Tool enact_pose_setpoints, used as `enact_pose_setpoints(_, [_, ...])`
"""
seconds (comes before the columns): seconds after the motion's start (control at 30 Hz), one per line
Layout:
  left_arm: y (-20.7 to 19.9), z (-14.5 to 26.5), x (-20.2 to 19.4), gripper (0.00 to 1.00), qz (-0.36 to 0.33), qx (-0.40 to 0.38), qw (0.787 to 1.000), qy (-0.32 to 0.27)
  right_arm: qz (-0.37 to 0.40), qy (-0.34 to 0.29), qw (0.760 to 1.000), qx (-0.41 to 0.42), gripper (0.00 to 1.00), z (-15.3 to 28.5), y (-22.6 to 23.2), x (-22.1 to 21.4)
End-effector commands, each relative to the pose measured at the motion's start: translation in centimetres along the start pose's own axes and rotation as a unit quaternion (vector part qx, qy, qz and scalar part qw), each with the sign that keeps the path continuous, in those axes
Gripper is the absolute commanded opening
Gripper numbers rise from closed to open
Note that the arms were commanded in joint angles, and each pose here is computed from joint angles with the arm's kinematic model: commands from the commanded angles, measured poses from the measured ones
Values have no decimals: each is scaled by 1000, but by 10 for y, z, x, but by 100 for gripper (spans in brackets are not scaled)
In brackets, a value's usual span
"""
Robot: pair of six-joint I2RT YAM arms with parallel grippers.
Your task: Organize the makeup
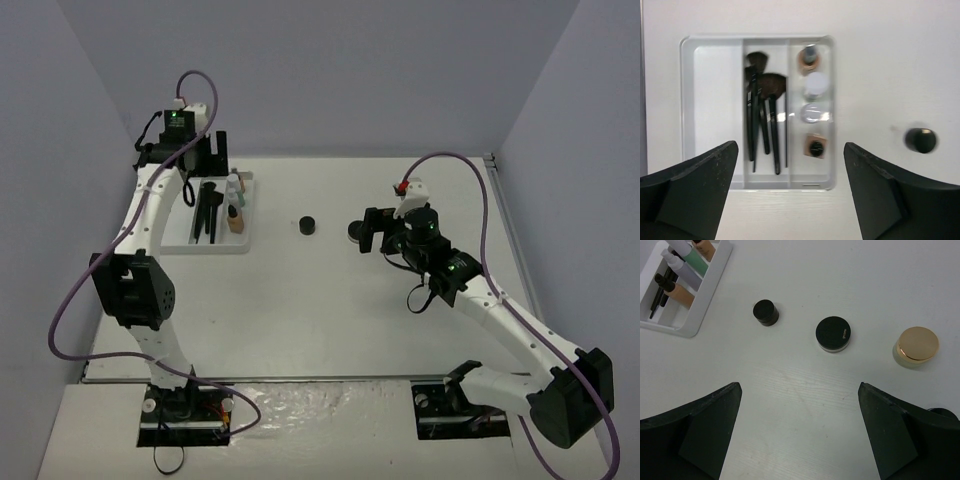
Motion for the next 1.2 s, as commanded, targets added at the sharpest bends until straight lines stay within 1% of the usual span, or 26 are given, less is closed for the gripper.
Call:
enact_pose_setpoints(0.0, [-65,55,33,89,-41,-57,994,-81,-1,-59,998,17,100,14,8,31])
enact_pose_setpoints(0.03, [-83,56,33,92,-52,-73,993,-81,-1,-61,998,16,100,15,7,31])
enact_pose_setpoints(0.1, [-113,54,29,94,-69,-97,990,-73,-1,-63,998,16,100,18,7,32])
enact_pose_setpoints(0.17, [-141,47,25,94,-85,-117,987,-64,-2,-63,998,16,100,19,7,32])
enact_pose_setpoints(0.27, [-177,23,11,94,-104,-141,984,-31,-3,-65,998,14,100,22,5,33])
enact_pose_setpoints(0.33, [-196,10,5,94,-112,-155,982,-14,-4,-67,998,12,100,24,5,33])
enact_pose_setpoints(0.47, [-227,-32,-22,94,-140,-161,976,42,-6,-67,998,10,100,29,3,32])
enact_pose_setpoints(0.63, [-243,-66,-35,93,-132,-176,974,62,-6,-61,998,6,100,34,1,29])
enact_pose_setpoints(0.83, [-251,-91,-47,86,-129,-175,972,87,-8,-60,998,1,100,37,-2,27])
enact_pose_setpoints(1.03, [-252,-98,-58,77,-128,-174,971,102,-10,-62,998,-4,100,38,-4,27])
enact_pose_setpoints(1.17, [-250,-99,-64,74,-126,-170,971,111,-9,-60,998,-4,100,37,-3,27])
Point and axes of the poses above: each gripper's point midway between its finger pads, its own z axis back along the fingers, its own y axis along the line the jaws close on, x = y × z, the point moved 6 cm from there along z, back along the fingers, and after that the axes turned 9 degrees about -z, right-handed, at the moved point
